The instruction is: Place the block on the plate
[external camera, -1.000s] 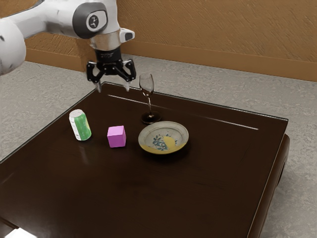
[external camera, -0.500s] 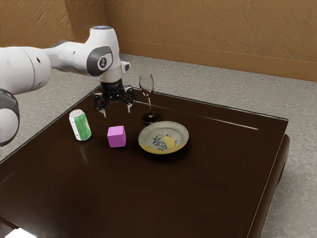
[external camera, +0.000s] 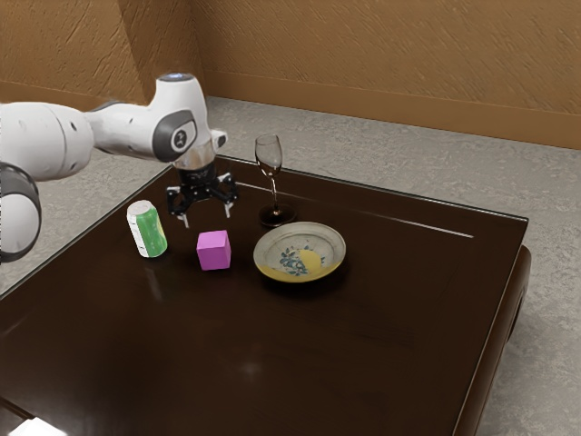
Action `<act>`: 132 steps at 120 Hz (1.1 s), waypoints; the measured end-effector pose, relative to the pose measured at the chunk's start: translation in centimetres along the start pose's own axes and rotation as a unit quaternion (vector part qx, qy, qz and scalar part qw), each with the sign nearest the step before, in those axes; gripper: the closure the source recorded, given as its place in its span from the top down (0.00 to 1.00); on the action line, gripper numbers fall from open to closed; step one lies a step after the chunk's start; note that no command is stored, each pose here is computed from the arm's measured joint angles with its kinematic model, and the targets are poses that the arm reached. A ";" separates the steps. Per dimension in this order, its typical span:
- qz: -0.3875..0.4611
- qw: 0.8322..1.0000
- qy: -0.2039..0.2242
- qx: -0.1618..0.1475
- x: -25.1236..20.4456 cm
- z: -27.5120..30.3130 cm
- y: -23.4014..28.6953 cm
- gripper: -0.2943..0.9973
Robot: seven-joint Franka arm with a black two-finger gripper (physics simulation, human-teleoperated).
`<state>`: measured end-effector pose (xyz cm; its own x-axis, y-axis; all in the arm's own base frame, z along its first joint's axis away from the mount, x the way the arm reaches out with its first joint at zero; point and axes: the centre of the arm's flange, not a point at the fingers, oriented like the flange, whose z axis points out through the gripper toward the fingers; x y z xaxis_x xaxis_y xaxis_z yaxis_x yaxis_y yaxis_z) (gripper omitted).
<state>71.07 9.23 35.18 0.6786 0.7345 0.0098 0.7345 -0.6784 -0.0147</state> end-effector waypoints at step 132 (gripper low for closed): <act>0.016 1.000 -0.008 0.000 1.1 6.6 -0.2 0.56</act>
<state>71.66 10.31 28.62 0.7019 0.7122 -0.0074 0.7121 -0.7020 -0.0152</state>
